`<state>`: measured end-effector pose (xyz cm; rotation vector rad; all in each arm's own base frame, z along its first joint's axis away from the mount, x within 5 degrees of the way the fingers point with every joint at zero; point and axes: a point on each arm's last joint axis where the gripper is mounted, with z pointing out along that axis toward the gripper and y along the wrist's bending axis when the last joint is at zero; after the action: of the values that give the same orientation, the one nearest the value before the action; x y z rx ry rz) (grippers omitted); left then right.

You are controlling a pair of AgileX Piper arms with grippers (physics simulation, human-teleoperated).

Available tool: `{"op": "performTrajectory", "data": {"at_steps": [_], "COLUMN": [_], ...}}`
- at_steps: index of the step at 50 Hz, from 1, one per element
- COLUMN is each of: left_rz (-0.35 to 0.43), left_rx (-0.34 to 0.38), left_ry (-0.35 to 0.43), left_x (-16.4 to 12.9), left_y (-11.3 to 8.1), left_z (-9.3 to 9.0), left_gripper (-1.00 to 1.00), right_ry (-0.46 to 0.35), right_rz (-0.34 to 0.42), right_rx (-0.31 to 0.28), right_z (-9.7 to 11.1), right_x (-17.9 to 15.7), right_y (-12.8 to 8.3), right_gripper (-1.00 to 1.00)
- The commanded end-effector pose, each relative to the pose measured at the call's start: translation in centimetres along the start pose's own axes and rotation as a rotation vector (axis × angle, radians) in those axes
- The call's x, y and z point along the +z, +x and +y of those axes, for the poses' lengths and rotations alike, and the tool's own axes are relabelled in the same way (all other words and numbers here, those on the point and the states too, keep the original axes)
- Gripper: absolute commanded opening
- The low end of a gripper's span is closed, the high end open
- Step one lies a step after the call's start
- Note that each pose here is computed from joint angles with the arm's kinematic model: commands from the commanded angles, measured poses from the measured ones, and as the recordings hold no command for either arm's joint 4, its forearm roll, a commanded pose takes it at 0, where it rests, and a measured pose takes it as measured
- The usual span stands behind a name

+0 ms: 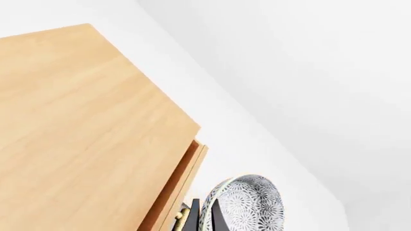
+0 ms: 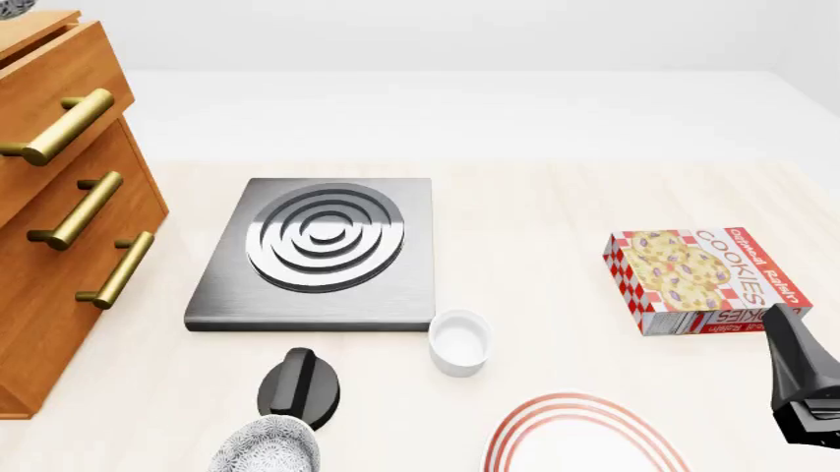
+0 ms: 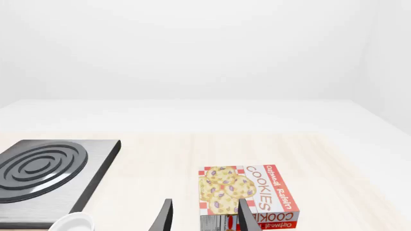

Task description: Pick the akita bowl on the wooden cabinet and place it on the plate.

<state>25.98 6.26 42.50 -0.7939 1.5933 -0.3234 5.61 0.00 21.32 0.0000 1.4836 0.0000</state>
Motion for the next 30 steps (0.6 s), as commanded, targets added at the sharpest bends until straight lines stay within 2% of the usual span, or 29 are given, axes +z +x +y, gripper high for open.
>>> {"op": "performTrajectory", "data": {"at_steps": [1, 15, 24, 27, 30], "left_rz": [0.031, 0.068, 0.112, 0.153, 0.148], "left_rx": [0.022, 0.046, 0.068, 0.061, 0.08], "left_ry": [0.043, 0.077, 0.121, 0.146, 0.167], "left_x": [-0.3, -0.4, -0.8, -1.2, -1.8], "left_y": [0.9, 1.9, 3.2, 4.2, 4.1], "left_z": [-1.1, -1.9, -2.9, -3.6, -4.0], "left_gripper": [-1.0, -1.0, -1.0, -1.0, -1.0], "right_ry": [0.0, 0.0, 0.0, 0.0, 0.0], "right_rz": [0.0, 0.0, 0.0, 0.0, 0.0], "right_rx": [0.0, 0.0, 0.0, 0.0, 0.0], "right_z": [0.0, 0.0, 0.0, 0.0, 0.0], "right_x": [0.0, 0.0, 0.0, 0.0, 0.0], "right_y": [0.0, 0.0, 0.0, 0.0, 0.0], "right_gripper": [1.0, 1.0, 1.0, 1.0, 1.0]}}
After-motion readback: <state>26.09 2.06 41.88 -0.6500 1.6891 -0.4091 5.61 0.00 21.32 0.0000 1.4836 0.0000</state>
